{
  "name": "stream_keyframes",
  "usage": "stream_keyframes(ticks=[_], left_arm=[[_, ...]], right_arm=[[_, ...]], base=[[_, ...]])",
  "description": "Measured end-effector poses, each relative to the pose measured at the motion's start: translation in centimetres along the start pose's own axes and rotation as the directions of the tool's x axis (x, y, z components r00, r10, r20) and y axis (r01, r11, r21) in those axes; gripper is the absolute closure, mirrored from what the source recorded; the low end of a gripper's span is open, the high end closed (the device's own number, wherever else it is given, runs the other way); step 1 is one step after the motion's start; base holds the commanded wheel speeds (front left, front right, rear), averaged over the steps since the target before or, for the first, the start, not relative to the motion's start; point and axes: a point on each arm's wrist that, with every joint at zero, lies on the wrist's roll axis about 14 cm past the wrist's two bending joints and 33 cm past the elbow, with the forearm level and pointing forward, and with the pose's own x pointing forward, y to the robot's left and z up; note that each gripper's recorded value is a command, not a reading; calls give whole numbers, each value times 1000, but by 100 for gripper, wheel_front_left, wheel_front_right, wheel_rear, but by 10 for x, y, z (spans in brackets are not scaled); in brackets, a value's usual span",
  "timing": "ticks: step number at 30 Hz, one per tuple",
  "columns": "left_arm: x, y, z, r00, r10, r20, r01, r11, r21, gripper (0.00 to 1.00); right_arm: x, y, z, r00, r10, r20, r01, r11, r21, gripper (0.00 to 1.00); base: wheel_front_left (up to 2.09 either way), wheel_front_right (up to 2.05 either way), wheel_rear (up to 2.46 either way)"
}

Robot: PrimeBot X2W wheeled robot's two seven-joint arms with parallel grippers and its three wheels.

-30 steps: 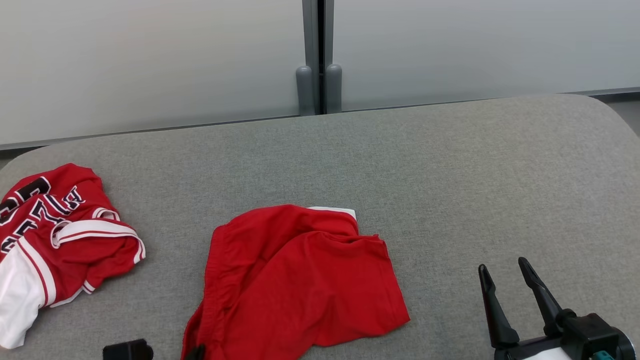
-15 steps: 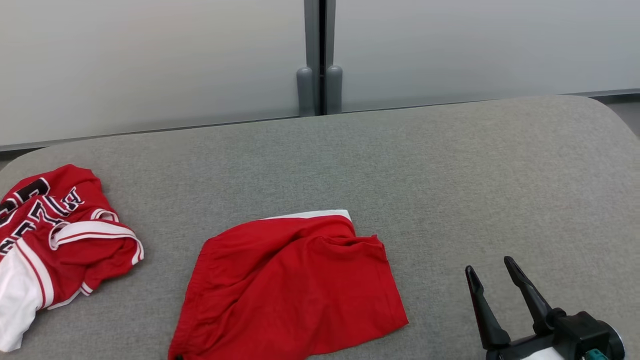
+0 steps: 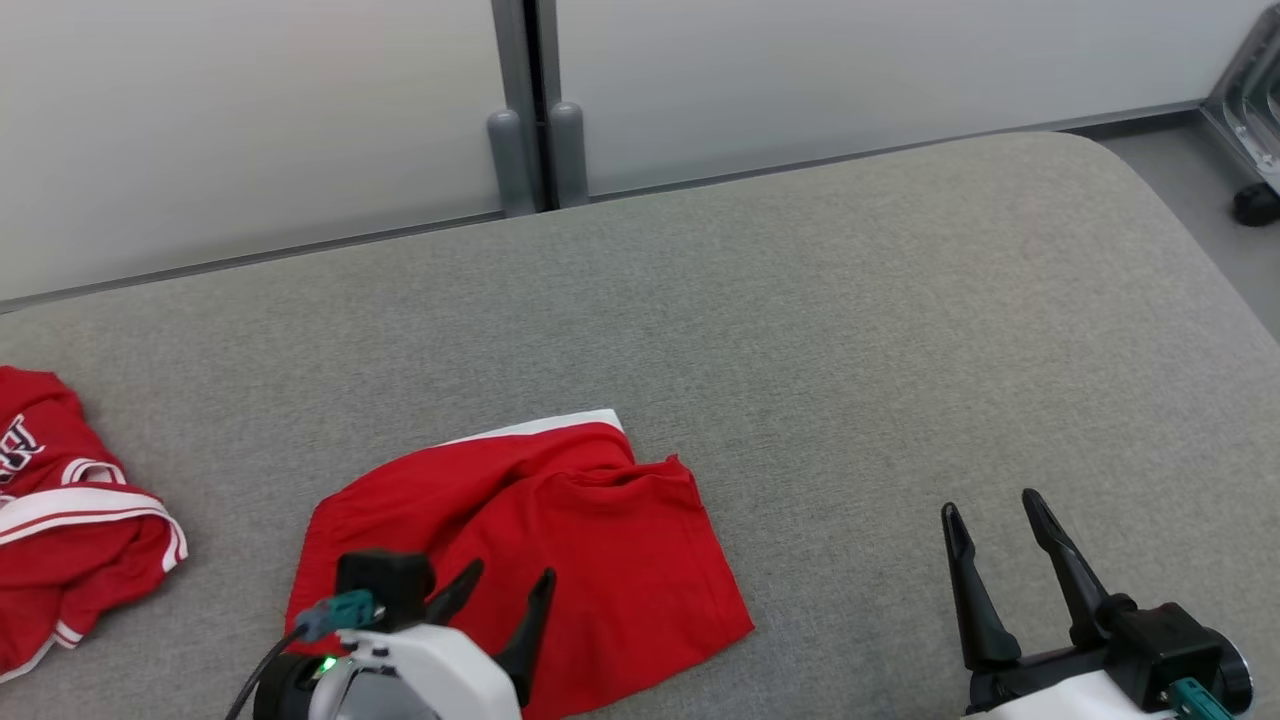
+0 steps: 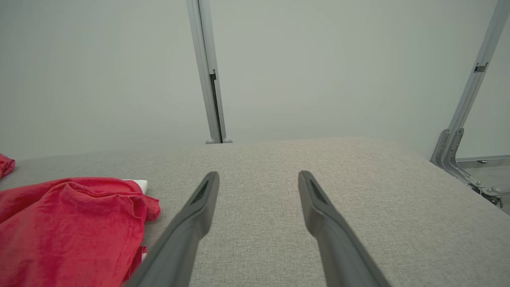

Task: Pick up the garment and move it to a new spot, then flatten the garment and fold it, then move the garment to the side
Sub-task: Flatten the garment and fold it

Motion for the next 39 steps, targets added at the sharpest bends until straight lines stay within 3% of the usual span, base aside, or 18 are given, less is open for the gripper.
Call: stream_keyframes(ticks=[6,7,8,9,10,15,25,35,36,37,38,39], left_arm=[[39,-11,-29,988,-28,-155,44,994,97,0],[42,-13,-33,985,-34,-169,50,995,90,9],[45,-13,-38,982,-37,-186,54,995,86,49],[47,-11,-42,979,-34,-202,53,995,90,66],[49,-10,-45,976,-36,-213,55,995,86,100],[55,-4,-50,976,-25,-218,48,994,98,100],[76,4,4,1000,15,4,-16,999,28,100],[104,18,-20,996,43,-81,-41,999,22,100],[105,17,-19,997,43,-68,-42,999,16,69],[105,17,-17,998,42,-57,-41,999,14,29],[104,17,-15,998,41,-37,-40,999,13,0],[103,17,-10,999,39,-3,-39,999,9,0]], right_arm=[[-6,-16,1,998,-57,-1,57,998,2,0],[-8,-20,1,997,-72,-2,72,997,2,0],[-9,-24,1,996,-84,-4,84,996,2,0],[-10,-26,0,996,-91,-7,91,996,0,0],[-11,-27,-1,995,-97,-11,97,995,0,0],[-13,-30,-2,994,-108,-15,108,994,-2,0],[-8,-24,-2,996,-84,-14,84,996,-8,0],[-3,-22,-7,997,-74,-30,74,997,-4,0],[-3,-23,-7,997,-79,-29,79,997,-1,0],[-4,-24,-6,996,-83,-26,83,997,-2,0],[-4,-25,-5,996,-85,-23,85,996,-3,0],[-6,-26,-5,996,-89,-22,88,996,-3,0]], base=[[0,0,0],[0,0,0],[0,0,0],[0,0,0],[0,0,0],[0,0,0],[0,0,0],[0,0,0],[0,0,0],[0,0,0],[0,0,0],[0,0,0]])
